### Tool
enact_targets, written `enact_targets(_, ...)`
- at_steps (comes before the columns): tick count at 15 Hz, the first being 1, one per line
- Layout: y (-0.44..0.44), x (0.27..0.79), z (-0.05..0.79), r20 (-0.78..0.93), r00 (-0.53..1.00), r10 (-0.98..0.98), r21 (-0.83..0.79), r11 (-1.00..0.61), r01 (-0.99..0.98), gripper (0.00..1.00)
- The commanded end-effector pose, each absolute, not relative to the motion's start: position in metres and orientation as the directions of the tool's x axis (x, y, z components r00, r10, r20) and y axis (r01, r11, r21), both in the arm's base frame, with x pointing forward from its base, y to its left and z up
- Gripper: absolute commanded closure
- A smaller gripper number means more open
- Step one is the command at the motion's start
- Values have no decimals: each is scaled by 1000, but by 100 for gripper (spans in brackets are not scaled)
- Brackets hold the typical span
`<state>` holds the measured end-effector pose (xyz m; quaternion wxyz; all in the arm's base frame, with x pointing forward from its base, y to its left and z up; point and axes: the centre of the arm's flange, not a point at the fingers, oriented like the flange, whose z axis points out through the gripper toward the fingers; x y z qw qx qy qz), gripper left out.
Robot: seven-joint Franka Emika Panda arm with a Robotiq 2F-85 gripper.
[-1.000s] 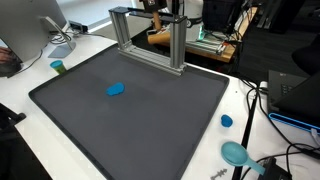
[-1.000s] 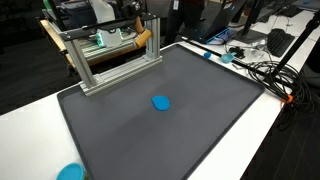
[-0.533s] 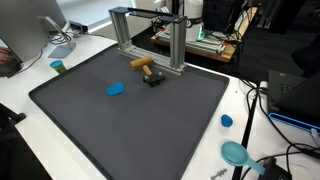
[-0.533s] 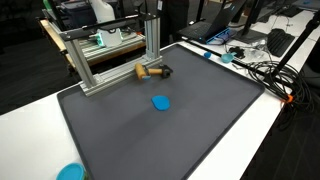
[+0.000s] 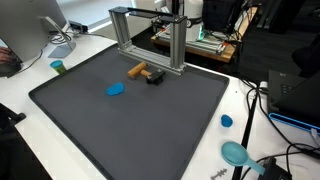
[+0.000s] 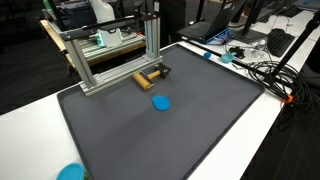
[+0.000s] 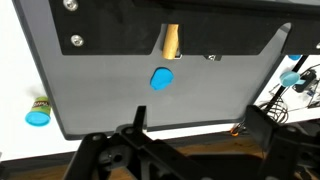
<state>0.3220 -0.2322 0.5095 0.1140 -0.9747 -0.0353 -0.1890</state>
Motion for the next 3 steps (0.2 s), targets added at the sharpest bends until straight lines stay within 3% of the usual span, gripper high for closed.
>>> enact_targets(1, -233, 322, 509, 376, 926, 25, -209, -972, 111, 0)
enact_targets(3, -233, 322, 509, 376, 926, 24, -209, -972, 110, 0)
